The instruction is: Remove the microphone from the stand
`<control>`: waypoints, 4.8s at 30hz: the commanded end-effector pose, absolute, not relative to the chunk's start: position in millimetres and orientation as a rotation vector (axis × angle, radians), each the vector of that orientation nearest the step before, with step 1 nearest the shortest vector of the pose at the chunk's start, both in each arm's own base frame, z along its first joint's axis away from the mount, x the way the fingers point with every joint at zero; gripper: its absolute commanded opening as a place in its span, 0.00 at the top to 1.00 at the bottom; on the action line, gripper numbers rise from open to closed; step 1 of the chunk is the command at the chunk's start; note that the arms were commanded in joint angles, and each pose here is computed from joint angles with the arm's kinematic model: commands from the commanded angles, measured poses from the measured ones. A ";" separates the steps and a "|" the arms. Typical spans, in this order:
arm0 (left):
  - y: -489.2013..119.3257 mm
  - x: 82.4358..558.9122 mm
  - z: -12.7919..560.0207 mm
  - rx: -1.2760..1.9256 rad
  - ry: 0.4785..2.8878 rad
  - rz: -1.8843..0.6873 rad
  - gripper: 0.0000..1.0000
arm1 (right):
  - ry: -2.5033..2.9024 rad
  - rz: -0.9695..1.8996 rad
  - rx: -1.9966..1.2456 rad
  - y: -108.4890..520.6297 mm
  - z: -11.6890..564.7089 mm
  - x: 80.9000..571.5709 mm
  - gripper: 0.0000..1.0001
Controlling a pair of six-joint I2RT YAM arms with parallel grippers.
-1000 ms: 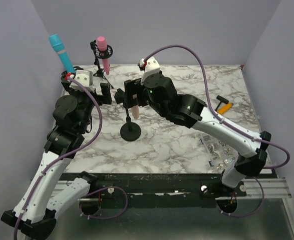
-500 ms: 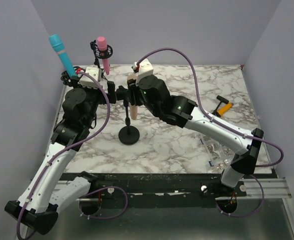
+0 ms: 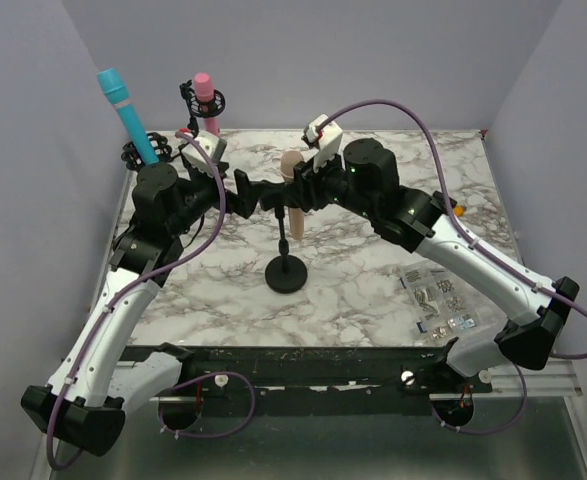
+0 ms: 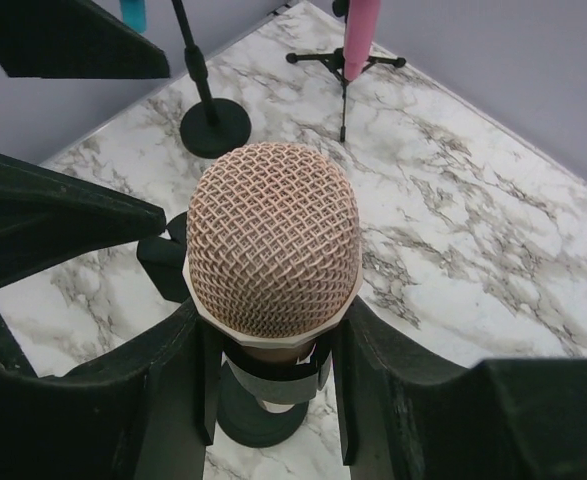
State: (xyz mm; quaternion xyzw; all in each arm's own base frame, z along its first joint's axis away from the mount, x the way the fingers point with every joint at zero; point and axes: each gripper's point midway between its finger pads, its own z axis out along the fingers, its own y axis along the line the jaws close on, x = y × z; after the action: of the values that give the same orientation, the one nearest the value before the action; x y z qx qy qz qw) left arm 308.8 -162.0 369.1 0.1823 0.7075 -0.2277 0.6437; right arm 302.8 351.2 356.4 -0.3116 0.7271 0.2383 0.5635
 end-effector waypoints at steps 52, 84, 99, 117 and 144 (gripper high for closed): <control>-244.5 264.0 340.5 0.978 1.543 -1.136 0.06 | 1.524 0.717 -0.650 311.0 398.6 301.9 0.16; -248.1 272.1 330.0 0.970 1.602 -1.106 0.15 | 1.515 0.765 -0.697 326.7 388.0 303.6 0.99; -243.4 282.6 325.4 0.948 1.621 -0.957 1.00 | 1.489 0.767 -0.649 321.2 402.7 303.4 0.99; -224.4 294.1 345.6 0.813 1.556 -0.772 1.00 | 1.554 0.359 -0.200 213.2 403.4 324.6 0.99; -203.1 298.9 357.4 0.658 1.544 -0.596 0.36 | 1.842 -0.067 -0.032 170.4 281.3 355.2 0.99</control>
State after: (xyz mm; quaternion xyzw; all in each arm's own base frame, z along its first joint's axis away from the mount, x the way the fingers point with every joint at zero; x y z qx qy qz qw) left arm 303.1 -207.1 329.2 0.2882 0.7064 -0.2691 0.5878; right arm 344.8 178.5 284.5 -0.0314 0.7894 0.0096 0.6130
